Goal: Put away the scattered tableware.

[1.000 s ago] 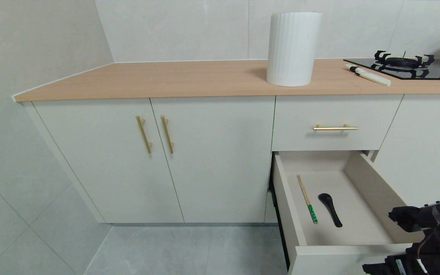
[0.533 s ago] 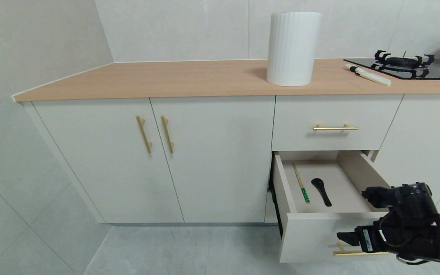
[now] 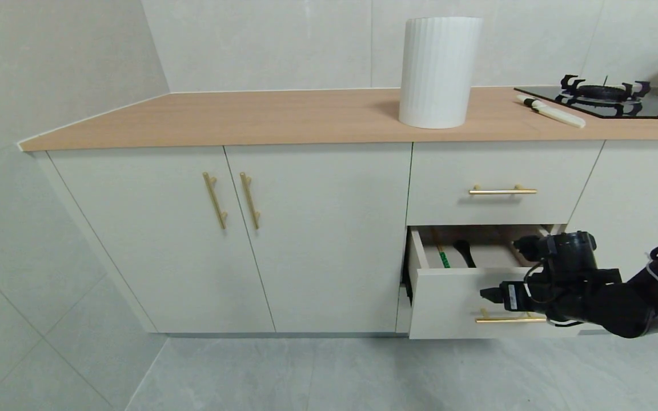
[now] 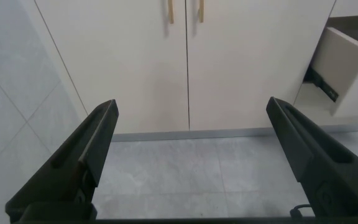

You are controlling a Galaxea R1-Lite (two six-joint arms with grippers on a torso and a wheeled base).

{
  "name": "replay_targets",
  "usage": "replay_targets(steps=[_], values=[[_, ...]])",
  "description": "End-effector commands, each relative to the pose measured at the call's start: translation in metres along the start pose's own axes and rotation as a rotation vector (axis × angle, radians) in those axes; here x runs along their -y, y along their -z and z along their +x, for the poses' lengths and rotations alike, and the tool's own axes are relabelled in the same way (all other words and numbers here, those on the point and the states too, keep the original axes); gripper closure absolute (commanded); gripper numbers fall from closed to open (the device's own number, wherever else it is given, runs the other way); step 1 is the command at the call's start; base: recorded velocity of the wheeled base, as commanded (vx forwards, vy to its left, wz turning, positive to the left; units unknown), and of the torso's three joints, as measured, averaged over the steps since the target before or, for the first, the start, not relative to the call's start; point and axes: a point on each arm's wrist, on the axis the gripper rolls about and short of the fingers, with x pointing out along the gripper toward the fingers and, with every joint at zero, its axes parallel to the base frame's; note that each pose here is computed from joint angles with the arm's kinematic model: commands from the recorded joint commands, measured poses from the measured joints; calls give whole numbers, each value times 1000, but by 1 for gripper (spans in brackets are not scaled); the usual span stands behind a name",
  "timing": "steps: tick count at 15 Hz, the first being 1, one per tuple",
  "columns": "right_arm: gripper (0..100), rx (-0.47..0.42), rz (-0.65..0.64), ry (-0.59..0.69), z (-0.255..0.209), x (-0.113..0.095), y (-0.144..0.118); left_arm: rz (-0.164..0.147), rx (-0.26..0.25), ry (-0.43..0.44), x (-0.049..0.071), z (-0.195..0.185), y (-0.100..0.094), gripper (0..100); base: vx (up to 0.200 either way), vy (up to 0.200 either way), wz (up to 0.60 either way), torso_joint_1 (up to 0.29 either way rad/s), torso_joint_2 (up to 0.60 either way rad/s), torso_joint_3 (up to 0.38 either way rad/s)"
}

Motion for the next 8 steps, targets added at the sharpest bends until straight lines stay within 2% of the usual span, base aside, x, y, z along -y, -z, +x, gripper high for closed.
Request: replay_targets(steps=[1, 5, 8], values=[[0, 1, 7, 8, 19, 4, -4, 0, 0, 0, 0, 0, 0, 0, 0, 0, 0, 0, 0, 0], [0, 78, 13, 9, 52, 6, -30, 0, 0, 0, 0, 0, 0, 0, 0, 0, 0, 0, 0, 0], [0, 112, 16, 7, 61, 6, -40, 0, 0, 0, 0, 0, 0, 0, 0, 0, 0, 0, 0, 0]])
